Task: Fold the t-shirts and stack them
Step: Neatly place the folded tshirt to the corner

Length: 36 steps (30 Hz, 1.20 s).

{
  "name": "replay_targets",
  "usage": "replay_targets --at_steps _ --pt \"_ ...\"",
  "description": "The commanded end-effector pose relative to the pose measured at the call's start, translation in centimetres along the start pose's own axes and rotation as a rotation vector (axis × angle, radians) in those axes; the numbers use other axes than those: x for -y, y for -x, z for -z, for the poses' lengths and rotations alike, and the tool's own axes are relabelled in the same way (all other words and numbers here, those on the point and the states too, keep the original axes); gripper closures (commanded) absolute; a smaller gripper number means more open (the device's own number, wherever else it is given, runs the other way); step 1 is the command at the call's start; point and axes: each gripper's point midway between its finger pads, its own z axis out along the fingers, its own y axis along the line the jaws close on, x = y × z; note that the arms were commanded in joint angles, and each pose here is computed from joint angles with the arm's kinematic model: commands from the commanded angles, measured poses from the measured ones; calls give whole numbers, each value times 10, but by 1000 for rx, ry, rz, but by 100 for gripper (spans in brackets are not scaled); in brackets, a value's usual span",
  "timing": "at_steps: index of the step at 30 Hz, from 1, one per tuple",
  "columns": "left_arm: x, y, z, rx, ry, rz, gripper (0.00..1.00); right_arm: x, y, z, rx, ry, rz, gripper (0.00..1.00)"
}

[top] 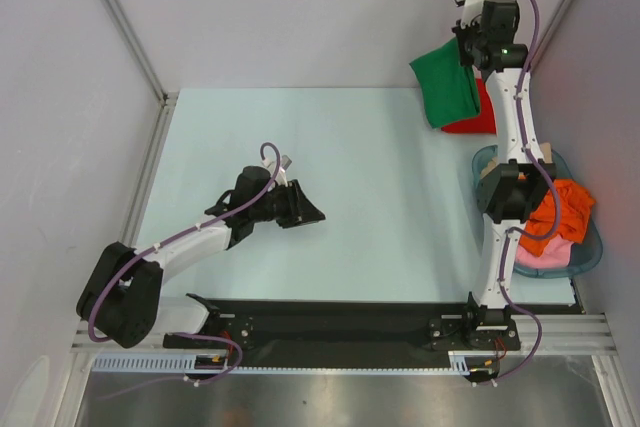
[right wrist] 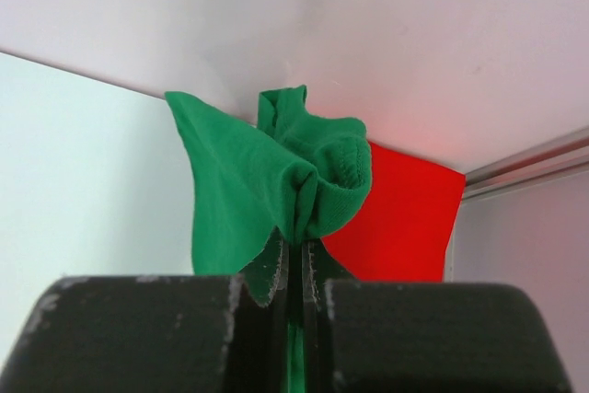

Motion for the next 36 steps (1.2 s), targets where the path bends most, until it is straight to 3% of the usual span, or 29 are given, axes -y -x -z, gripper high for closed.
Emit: replay_targets --at_steps 1,19,36 --pt "6 4 3 15 -37 -4 63 12 56 35 150 -57 9 100" --pt "-2 6 -3 4 -19 14 63 38 10 -24 122 -38 -62 100" --pt "-2 3 -5 -9 -31 35 63 56 -3 -35 117 -62 -46 100"
